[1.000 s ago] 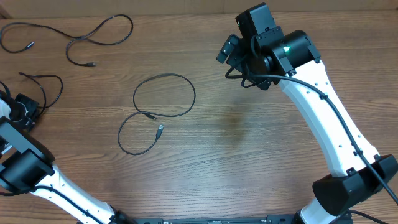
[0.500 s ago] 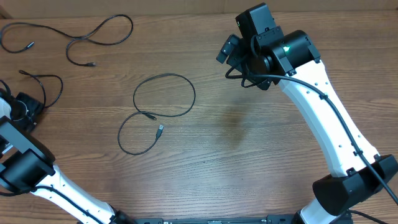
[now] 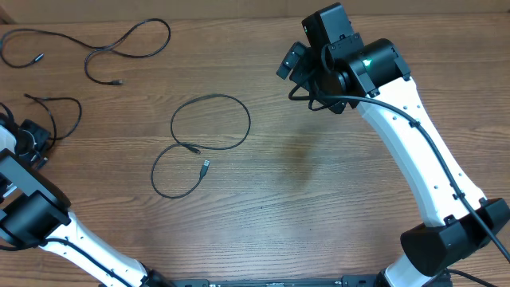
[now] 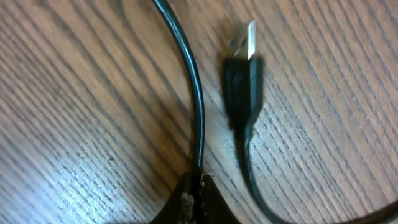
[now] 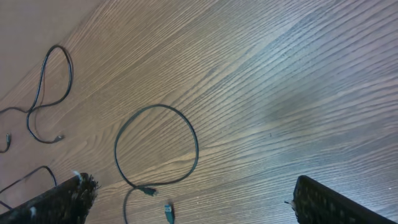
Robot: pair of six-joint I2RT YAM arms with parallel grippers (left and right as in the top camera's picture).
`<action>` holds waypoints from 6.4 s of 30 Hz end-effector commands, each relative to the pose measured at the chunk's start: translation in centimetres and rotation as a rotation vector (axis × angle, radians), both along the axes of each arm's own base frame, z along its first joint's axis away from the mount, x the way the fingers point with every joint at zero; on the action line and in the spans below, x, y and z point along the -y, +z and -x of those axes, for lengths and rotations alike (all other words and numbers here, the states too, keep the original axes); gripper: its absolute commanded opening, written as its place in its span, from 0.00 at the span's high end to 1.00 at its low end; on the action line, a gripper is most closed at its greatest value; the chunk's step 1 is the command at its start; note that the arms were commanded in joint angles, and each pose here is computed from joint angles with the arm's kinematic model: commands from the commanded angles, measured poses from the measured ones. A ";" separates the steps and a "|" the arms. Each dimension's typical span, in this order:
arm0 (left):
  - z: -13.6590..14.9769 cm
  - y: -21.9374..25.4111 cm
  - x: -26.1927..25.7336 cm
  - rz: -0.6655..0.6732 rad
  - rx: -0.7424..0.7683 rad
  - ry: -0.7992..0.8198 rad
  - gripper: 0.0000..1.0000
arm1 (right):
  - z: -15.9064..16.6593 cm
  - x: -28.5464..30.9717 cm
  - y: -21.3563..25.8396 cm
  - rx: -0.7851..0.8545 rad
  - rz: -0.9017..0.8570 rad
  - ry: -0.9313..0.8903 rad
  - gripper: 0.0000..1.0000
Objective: Untangle cables
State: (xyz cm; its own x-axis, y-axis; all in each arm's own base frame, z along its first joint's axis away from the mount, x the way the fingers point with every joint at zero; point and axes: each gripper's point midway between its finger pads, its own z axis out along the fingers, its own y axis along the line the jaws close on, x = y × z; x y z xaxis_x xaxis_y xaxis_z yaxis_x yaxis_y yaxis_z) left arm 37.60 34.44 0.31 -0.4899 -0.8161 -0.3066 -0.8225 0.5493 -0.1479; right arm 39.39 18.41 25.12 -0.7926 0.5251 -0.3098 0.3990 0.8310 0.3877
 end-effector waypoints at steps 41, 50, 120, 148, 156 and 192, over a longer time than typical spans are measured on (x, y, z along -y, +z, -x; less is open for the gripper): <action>-1.7 6.4 -2.8 -0.282 -0.186 0.020 0.14 | 0.1 0.1 -0.4 -0.010 0.009 0.002 0.00; 2.1 5.8 -3.2 -0.130 -0.196 0.195 0.00 | 0.4 0.3 -0.6 -0.026 0.017 0.002 0.00; -0.5 4.8 -6.2 -0.085 0.065 0.109 0.62 | 0.4 0.3 -0.6 -0.026 0.017 0.002 0.00; -13.9 21.9 16.6 0.771 0.832 -0.564 0.00 | -0.2 -2.1 -5.0 -0.120 0.036 0.046 0.00; -16.9 20.9 28.9 0.781 0.736 -0.804 0.00 | 0.6 -3.2 -6.6 -0.167 0.058 0.076 0.00; -12.3 5.0 44.0 -0.053 -0.121 -1.514 0.00 | -1.2 10.1 -7.4 -0.265 0.155 -0.223 0.00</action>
